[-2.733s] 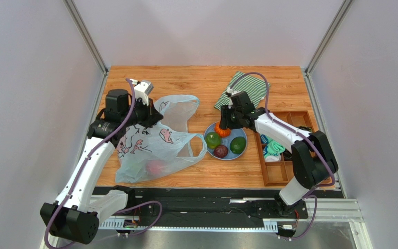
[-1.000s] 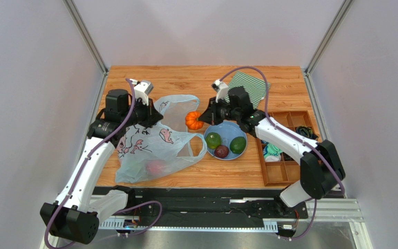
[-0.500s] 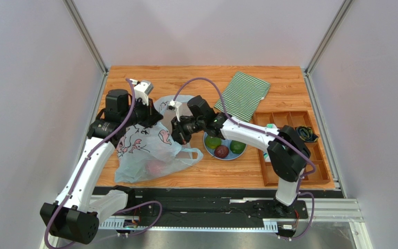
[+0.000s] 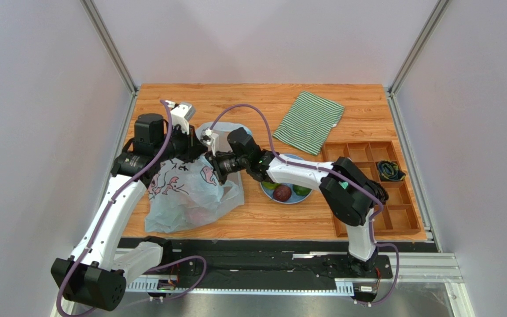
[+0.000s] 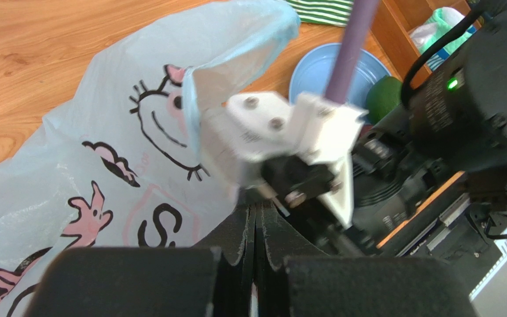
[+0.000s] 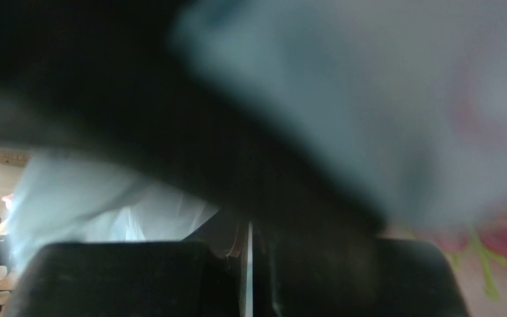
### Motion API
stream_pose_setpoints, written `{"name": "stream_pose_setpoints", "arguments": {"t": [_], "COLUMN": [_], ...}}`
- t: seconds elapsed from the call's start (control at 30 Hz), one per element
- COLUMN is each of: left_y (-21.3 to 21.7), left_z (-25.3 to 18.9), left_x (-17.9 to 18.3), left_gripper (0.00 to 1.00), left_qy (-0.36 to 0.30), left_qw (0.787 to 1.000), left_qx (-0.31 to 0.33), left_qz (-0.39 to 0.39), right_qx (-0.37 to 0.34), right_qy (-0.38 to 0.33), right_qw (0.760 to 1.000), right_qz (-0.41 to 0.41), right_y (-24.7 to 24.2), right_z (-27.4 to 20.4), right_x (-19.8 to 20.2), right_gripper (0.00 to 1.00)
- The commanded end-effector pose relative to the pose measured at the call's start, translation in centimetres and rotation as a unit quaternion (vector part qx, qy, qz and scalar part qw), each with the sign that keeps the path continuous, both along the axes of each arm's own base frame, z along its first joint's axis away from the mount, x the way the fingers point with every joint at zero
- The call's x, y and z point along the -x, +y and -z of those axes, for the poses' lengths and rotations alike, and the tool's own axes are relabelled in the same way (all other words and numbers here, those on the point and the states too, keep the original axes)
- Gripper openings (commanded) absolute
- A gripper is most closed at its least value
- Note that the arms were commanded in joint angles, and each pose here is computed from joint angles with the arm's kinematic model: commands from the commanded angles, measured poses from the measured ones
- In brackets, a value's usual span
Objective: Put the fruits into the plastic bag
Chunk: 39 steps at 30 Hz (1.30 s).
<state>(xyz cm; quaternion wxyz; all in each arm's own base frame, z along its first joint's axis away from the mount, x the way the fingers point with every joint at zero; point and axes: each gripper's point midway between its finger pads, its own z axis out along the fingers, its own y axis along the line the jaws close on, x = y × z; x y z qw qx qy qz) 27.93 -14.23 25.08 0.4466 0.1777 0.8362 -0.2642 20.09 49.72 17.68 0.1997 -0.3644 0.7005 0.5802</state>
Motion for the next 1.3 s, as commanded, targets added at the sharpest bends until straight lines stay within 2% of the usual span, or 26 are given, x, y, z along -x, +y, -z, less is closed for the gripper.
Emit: {"name": "stream_pose_setpoints", "arguments": {"t": [0.0,0.07,0.13,0.17,0.2,0.3,0.37,0.6,0.83,0.87,1.03,1.17,1.27], "left_y": [-0.1,-0.1,-0.1,-0.1,-0.1,-0.1,-0.1,0.1,0.7,0.7,0.7,0.9,0.8], "left_z": [-1.5,-1.5,-1.6,-1.6,-1.6,-1.7,-1.7,-1.8,-2.6,-2.6,-2.6,-2.6,-2.5], "left_x": [-0.2,-0.2,-0.2,-0.2,-0.2,-0.2,-0.1,-0.2,-0.1,-0.2,-0.2,-0.2,-0.2], "left_gripper": [0.0,0.0,0.0,0.0,0.0,0.0,0.0,0.0,0.0,0.0,0.0,0.0,0.0], "left_qy": [-0.021,-0.021,-0.022,-0.023,-0.022,-0.024,-0.024,-0.028,-0.049,-0.05,-0.049,-0.051,-0.049], "left_qw": [1.0,1.0,1.0,1.0,1.0,1.0,1.0,1.0,0.999,0.999,0.999,0.998,0.999], "left_qx": [0.005,0.005,0.006,0.006,0.006,0.007,0.007,0.005,0.001,0.0,0.0,-0.002,-0.002], "left_qz": [0.006,0.007,0.006,0.006,0.007,0.007,0.007,0.001,-0.017,-0.018,-0.019,-0.022,-0.02], "right_qx": [-0.041,-0.03,-0.027,-0.025,-0.024,-0.023,-0.022,-0.008,0.034,0.044,0.116,0.131,0.162], "right_qy": [0.001,0.008,0.008,0.008,0.004,-0.008,-0.015,-0.058,-0.118,-0.14,-0.166,-0.191,-0.179], "right_qw": [0.999,1.0,1.0,1.0,1.0,1.0,1.0,0.998,0.986,0.981,0.96,0.939,0.922], "right_qz": [-0.005,-0.006,-0.003,-0.001,0.0,0.002,0.006,0.038,0.109,0.124,0.194,0.256,0.303], "right_y": [3.1,3.4,3.4,3.3,3.3,3.1,2.9,0.8,-5.0,-5.7,-10.3,-13.6,-15.9], "right_z": [-1.2,-0.3,-0.1,-0.1,0.0,-0.3,-0.7,-2.1,-3.5,-3.3,-2.1,-3.2,-2.7], "right_x": [0.3,0.5,0.4,0.4,0.3,0.2,0.2,-0.9,-3.5,-4.2,-6.7,-8.8,-10.9], "right_gripper": [0.0,0.01,0.13,0.2,0.33,0.55,0.64,0.74,0.8,0.82,0.84,0.87,0.89]}}
